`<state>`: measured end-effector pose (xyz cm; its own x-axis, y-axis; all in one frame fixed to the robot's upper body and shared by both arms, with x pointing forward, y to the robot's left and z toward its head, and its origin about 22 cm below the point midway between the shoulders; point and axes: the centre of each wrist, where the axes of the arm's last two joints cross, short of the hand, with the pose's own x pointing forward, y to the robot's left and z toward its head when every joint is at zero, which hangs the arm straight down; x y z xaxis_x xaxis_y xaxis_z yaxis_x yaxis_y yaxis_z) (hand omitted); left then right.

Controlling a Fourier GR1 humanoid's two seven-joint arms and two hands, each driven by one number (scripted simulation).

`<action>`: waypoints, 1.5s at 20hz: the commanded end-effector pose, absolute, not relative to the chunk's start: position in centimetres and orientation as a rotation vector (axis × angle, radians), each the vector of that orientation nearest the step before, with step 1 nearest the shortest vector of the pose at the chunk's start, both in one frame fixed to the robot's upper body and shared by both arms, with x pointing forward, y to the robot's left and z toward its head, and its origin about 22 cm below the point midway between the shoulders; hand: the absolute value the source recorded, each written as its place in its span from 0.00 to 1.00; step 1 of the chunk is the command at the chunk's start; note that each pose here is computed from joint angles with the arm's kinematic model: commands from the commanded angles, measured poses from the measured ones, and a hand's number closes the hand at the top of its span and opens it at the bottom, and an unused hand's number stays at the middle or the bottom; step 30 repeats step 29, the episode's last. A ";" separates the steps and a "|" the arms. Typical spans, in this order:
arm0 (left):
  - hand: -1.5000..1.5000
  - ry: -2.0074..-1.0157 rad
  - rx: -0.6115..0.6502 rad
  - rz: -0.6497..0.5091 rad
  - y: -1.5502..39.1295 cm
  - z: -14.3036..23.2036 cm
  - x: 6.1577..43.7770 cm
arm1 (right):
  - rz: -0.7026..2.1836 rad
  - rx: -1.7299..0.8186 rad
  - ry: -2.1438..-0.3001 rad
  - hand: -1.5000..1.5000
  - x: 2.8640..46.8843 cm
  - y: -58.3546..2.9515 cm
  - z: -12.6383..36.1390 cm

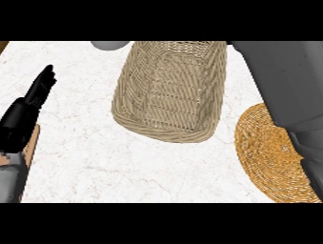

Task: Pick the lemon from the placemat and place it in the basket

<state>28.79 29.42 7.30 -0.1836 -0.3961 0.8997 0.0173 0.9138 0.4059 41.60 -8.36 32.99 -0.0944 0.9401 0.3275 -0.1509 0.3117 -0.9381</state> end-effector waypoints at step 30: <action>0.50 -1.707 0.301 -0.366 28.8 5.3 28.4 | 0.028 -0.575 -1.606 0.00 42.7 -26.4 33.1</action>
